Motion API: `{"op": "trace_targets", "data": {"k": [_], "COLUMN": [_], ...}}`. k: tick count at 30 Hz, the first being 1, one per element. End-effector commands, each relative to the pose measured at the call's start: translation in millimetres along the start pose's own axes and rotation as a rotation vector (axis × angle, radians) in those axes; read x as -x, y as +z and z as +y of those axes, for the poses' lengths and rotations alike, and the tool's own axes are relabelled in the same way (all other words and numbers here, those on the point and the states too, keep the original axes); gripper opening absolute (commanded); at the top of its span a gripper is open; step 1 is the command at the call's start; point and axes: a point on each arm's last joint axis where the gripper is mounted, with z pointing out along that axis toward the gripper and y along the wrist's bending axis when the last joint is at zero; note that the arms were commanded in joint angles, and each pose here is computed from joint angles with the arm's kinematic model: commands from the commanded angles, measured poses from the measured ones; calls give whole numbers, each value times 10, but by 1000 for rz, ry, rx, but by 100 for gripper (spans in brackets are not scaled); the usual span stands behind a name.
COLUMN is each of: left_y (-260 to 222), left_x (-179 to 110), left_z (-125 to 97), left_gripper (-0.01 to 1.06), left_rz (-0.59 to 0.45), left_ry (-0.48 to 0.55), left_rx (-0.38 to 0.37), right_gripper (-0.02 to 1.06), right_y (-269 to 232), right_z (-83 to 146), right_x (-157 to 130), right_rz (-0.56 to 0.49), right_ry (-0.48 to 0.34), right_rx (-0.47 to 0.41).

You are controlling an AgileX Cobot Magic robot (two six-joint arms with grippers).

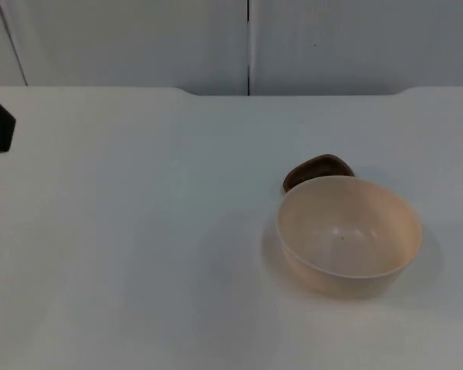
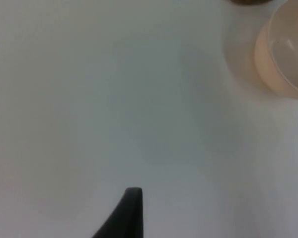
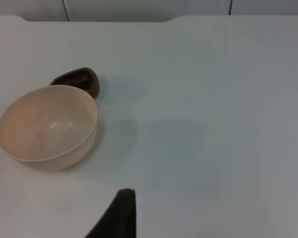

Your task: Pick up the bowl with the left hand and pour the coffee beans from the cup into the bowl with the right hand.

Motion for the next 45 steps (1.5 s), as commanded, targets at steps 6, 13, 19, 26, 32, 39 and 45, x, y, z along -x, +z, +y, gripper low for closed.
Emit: {"op": "trace_targets", "data": {"k": [6,13,19,26,32,39,45], "left_y": [6,-1,65,251,405,591,751], "left_x": [221,421,521,659,787,893,961], "left_z": [-20,-57,-178,-375,-543,-731,-889], "left_gripper": [105,105,105,105,105,105,105], "left_rz": [-24,-32,-18,32,54,89,125], "left_ry": [9,3,55,109,141,165,187], "left_rx": [-38,-77,-108,-157,-181,-204,-223], "right_gripper": [105,105,105,105,105,105,105], "right_y": [3,3,3,3,3,3,3], "right_z": [-4,-4,-4,-4,-4,-4,-4], "right_x": [-9,-9,-9,-9,-9,-9,-9], "right_rz": [1,1,1,1,1,1,1], "right_ry": [-7,-7,-7,-7,-7,-7,-7], "right_rx": [-11,-11,-11,-11,-11,-11,-11]}}
